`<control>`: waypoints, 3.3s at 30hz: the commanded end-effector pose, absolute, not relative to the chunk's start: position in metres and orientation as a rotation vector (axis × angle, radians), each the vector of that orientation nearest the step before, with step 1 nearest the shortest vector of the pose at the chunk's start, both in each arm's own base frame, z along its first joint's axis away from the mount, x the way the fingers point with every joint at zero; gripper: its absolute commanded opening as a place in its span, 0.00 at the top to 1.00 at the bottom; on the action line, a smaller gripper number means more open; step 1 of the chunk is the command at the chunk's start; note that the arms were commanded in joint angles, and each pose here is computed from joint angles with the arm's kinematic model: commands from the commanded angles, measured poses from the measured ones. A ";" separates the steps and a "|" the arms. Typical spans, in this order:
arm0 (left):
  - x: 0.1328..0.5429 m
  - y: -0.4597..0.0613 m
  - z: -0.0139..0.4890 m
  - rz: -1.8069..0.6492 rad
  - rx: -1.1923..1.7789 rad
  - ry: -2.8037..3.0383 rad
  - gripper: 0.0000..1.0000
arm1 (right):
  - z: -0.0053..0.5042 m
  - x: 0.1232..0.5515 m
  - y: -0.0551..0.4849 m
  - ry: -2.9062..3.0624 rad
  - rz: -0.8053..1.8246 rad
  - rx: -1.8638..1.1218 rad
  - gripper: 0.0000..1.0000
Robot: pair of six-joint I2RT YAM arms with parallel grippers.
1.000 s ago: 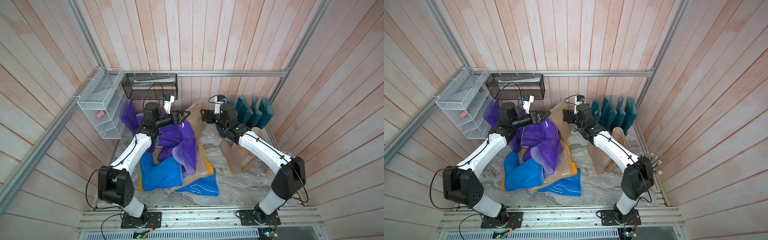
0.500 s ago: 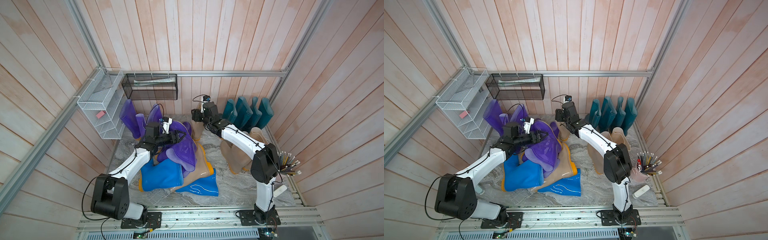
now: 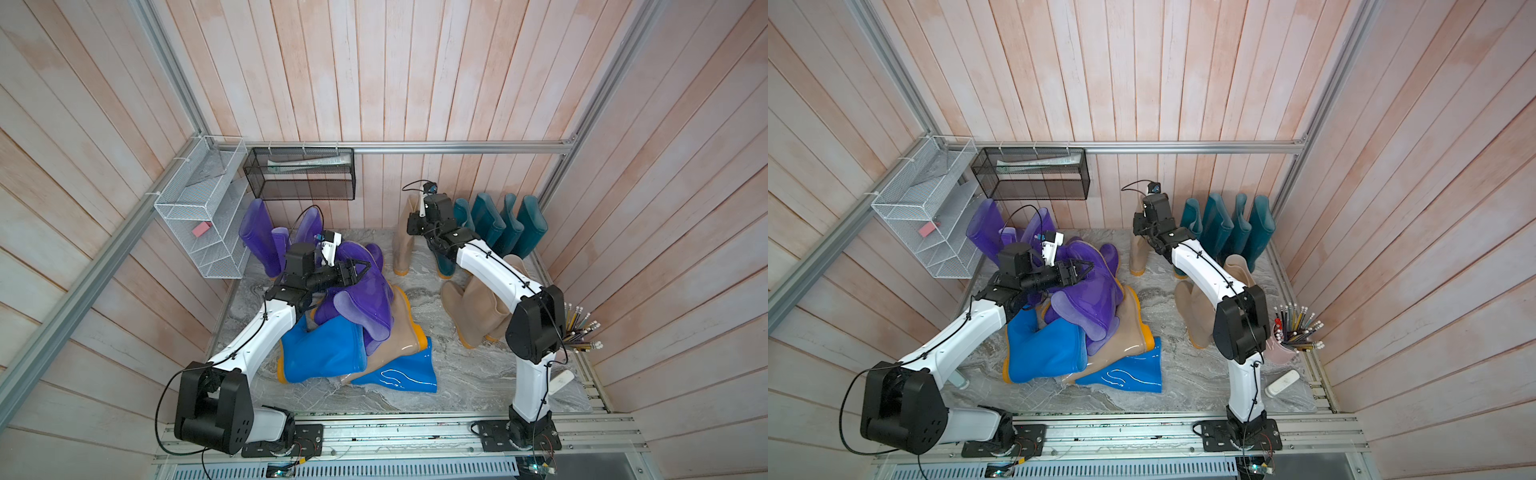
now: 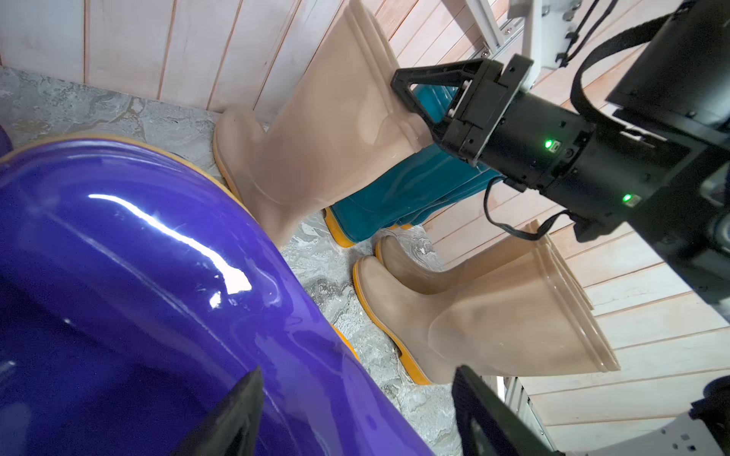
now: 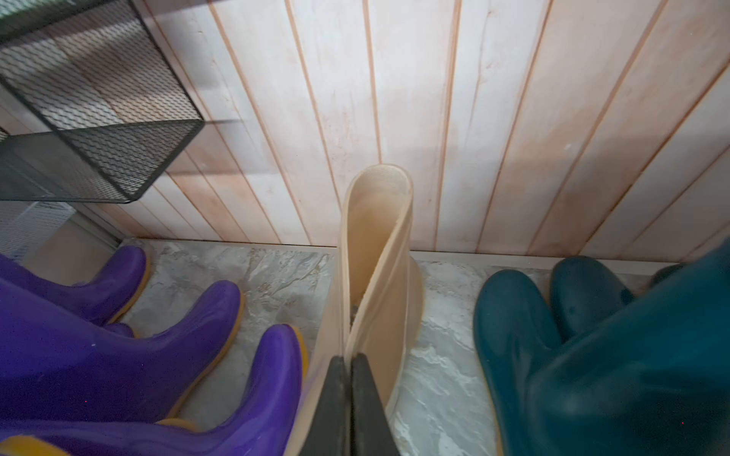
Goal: Match and arrange rain boots in pairs
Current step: Adjust the rain boot at the center of the board, then pick up the rain boot at the center of the board.
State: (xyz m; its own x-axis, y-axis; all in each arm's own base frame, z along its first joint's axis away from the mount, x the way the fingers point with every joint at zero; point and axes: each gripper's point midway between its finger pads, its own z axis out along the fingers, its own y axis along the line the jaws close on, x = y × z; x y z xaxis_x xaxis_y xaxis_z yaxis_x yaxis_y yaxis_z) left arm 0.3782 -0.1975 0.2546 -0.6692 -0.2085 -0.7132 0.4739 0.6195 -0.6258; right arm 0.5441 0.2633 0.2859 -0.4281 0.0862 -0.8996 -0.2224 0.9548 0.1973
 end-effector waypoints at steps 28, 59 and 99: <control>0.381 -0.194 0.268 -1.084 0.220 2.003 0.22 | 0.303 0.504 0.290 1.995 0.575 -0.304 1.00; 0.323 -0.152 0.318 -1.013 0.004 1.819 0.18 | 0.231 0.177 0.298 1.665 0.492 -0.771 0.59; 0.297 -0.137 0.340 -0.907 0.027 1.799 0.13 | 0.130 0.142 0.384 1.416 0.022 -1.144 1.00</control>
State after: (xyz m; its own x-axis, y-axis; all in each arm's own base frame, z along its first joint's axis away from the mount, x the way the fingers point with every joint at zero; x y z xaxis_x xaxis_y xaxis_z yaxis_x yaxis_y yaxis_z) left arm 0.2979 -0.1402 0.3236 -0.4695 -0.3963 -0.7890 0.4044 0.6979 -0.5911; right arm 0.1457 0.3893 0.1134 0.2306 -0.6181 -0.7515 -0.6341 0.4903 -0.5979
